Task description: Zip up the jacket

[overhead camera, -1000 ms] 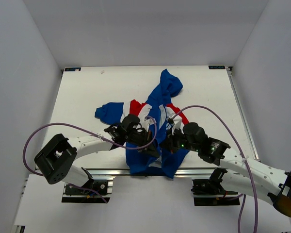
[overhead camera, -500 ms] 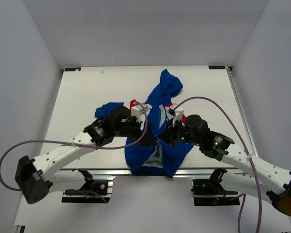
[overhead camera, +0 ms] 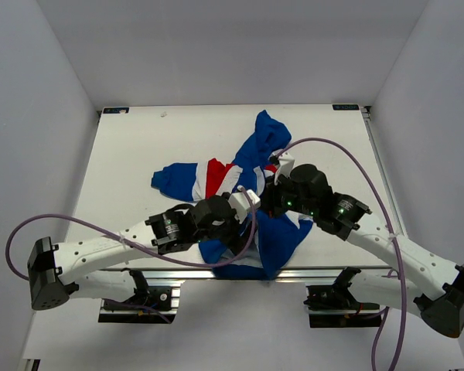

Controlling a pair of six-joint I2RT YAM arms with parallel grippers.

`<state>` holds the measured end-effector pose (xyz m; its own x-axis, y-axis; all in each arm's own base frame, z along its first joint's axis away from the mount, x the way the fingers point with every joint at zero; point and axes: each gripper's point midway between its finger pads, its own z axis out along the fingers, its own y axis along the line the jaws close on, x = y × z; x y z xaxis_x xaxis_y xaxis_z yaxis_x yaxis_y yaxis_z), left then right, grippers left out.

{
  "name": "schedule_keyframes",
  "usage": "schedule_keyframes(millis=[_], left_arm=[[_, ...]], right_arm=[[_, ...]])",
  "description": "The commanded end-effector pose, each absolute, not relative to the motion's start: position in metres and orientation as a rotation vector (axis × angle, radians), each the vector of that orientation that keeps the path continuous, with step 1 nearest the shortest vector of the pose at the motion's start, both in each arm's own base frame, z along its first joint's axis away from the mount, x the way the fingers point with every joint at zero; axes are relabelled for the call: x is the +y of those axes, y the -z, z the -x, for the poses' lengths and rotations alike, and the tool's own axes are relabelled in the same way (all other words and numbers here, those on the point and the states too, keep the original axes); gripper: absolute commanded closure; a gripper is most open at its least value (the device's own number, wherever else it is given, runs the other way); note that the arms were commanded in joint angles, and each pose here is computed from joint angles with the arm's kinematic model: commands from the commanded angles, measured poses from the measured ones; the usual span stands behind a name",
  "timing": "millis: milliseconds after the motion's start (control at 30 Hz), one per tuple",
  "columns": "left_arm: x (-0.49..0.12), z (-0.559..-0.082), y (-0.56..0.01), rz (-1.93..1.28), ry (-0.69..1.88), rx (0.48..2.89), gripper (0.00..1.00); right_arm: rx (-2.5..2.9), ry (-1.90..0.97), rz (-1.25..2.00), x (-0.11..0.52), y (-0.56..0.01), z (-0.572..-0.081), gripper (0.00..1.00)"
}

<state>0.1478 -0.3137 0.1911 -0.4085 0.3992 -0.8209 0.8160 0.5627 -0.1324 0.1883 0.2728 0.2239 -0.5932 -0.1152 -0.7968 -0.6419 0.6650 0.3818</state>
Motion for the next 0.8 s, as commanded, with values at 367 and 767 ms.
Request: schedule_keyframes(millis=[367, 767], left_arm=[[-0.311, -0.192, -0.213, -0.927, 0.382, 1.836, 0.17], [-0.329, -0.190, -0.215, -1.011, 0.424, 1.763, 0.43]], right_arm=[[2.094, -1.084, 0.537, 0.273, -0.251, -0.200, 1.00], [2.101, -1.132, 0.551, 0.276, -0.250, -0.200, 1.00]])
